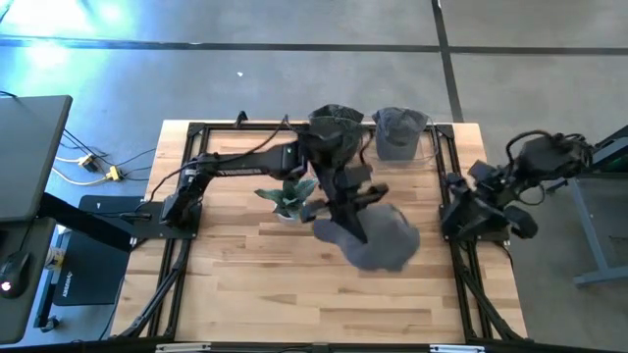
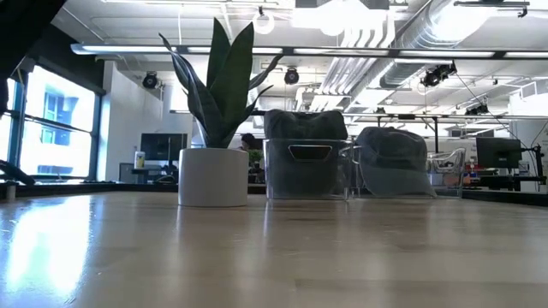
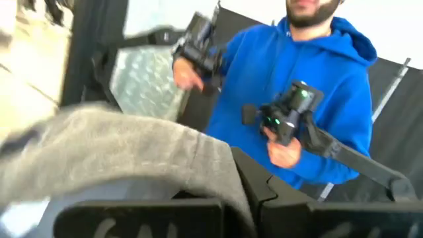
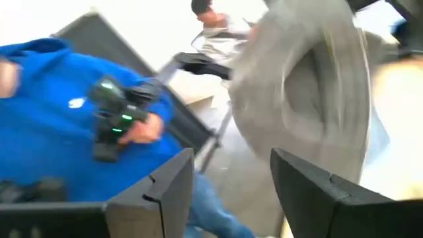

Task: Pick & Place hat
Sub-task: Put the gray cap into the right transparent bin

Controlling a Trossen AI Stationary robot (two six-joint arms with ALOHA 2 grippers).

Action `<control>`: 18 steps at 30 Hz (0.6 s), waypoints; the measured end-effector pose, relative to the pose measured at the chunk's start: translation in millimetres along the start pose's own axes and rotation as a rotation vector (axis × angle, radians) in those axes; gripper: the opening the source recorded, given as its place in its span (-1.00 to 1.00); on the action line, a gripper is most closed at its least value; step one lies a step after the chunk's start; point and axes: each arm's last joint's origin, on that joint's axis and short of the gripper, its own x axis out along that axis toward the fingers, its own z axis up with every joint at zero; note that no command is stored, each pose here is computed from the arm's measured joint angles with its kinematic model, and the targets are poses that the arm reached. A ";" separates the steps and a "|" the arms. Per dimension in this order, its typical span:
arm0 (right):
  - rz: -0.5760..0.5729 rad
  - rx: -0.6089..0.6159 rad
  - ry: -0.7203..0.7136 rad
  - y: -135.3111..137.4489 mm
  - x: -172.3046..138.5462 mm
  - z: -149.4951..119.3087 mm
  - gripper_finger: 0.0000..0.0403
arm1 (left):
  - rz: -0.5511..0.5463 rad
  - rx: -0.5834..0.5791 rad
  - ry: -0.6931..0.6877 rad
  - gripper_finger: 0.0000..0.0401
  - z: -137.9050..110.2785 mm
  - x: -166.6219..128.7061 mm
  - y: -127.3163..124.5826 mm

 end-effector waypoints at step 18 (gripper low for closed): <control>-0.098 -0.252 -0.025 -61.1 18.6 -72.5 -0.02 | 0.325 0.106 -0.286 -1.00 36.0 -37.7 4.8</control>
